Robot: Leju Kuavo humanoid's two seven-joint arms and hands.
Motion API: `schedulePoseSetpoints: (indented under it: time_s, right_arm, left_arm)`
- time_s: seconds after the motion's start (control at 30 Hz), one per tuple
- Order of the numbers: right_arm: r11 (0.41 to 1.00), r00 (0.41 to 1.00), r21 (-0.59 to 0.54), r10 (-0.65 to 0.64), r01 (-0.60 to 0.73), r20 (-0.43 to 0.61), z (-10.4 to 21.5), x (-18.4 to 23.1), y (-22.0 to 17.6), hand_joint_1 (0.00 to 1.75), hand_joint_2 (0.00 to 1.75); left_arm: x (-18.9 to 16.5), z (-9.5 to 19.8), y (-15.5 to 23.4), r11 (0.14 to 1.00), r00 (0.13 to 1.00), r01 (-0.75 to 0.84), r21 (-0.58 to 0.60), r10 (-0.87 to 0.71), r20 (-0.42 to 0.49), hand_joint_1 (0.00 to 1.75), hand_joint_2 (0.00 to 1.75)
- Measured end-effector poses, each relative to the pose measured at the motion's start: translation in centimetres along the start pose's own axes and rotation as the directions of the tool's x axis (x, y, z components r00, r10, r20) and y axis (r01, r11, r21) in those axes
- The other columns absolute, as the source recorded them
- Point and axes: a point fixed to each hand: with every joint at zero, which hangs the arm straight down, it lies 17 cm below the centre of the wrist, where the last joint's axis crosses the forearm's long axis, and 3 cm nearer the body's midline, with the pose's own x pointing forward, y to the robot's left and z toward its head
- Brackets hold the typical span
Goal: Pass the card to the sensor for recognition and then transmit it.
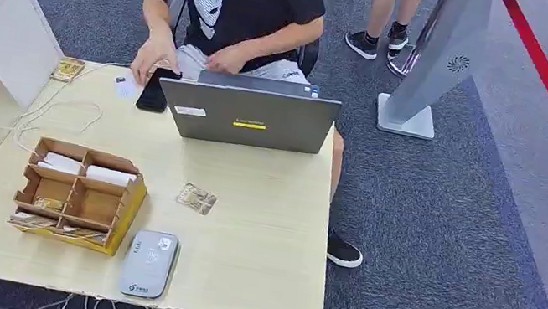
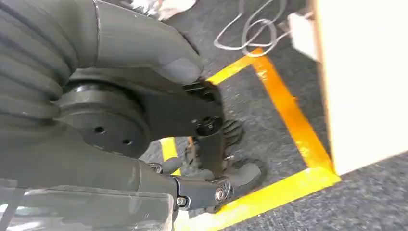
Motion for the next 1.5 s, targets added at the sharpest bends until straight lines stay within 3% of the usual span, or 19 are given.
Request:
schedulePoseSetpoints:
  time_s: [0.27, 0.4, 0.57, 0.67, 0.77, 0.87, 0.97, 1.17, 1.3, 1.5]
  right_arm:
    - [0.990, 0.989, -0.026, -0.138, 0.139, 0.044, -0.2, 2.5, -0.8, 0.00, 1.75]
    - [0.967, 0.966, -0.045, -0.249, 0.252, 0.075, -0.2, 3.9, -1.9, 0.00, 1.75]
    - [0.960, 0.959, -0.051, -0.273, 0.277, 0.070, -0.2, 4.1, -2.4, 0.00, 1.75]
    - [0.955, 0.956, -0.050, -0.290, 0.291, 0.036, -0.3, 4.6, -3.4, 0.00, 1.75]
    - [0.955, 0.957, -0.065, -0.290, 0.291, 0.024, -0.3, 5.3, -4.5, 0.00, 1.75]
    - [0.962, 0.965, -0.077, -0.262, 0.262, 0.019, -0.3, 6.4, -5.2, 0.00, 1.75]
    - [0.967, 0.972, -0.091, -0.236, 0.237, 0.020, -0.3, 7.0, -5.7, 0.00, 1.75]
    - [0.970, 0.974, -0.091, -0.223, 0.225, 0.032, -0.4, 8.4, -5.5, 0.00, 1.75]
    - [0.970, 0.974, -0.090, -0.222, 0.225, 0.044, -0.4, 9.8, -5.5, 0.00, 1.75]
    - [0.978, 0.980, -0.078, -0.189, 0.194, 0.062, -0.4, 12.5, -5.0, 0.00, 1.75]
  left_arm:
    - [2.7, 0.4, -2.0, 0.976, 0.966, -0.215, -0.040, 0.218, 0.142, 0.00, 1.75]
    - [8.5, 2.2, -3.0, 0.927, 0.823, -0.352, -0.130, 0.373, 0.428, 0.00, 1.75]
    - [10.5, 2.8, -4.0, 0.899, 0.766, -0.389, -0.200, 0.436, 0.473, 0.00, 1.75]
    - [17.0, 5.3, -0.5, 0.830, 0.604, -0.431, -0.354, 0.557, 0.570, 0.00, 1.75]
    - [23.0, 7.6, 2.9, 0.819, 0.530, -0.404, -0.406, 0.572, 0.626, 0.00, 1.75]
    - [28.1, 10.4, 4.5, 0.858, 0.546, -0.327, -0.397, 0.514, 0.661, 0.00, 1.75]
    - [32.6, 15.3, 7.0, 0.884, 0.381, -0.300, -0.359, 0.456, 0.805, 0.00, 1.75]
    - [36.9, 20.9, 7.5, 0.918, 0.191, -0.227, -0.325, 0.369, 0.910, 0.00, 1.75]
    - [38.9, 23.3, 6.7, 0.954, 0.126, -0.155, -0.255, 0.275, 0.953, 0.00, 1.75]
    - [42.5, 28.1, 1.9, 0.997, -0.057, 0.034, -0.072, 0.073, 0.996, 0.00, 1.75]
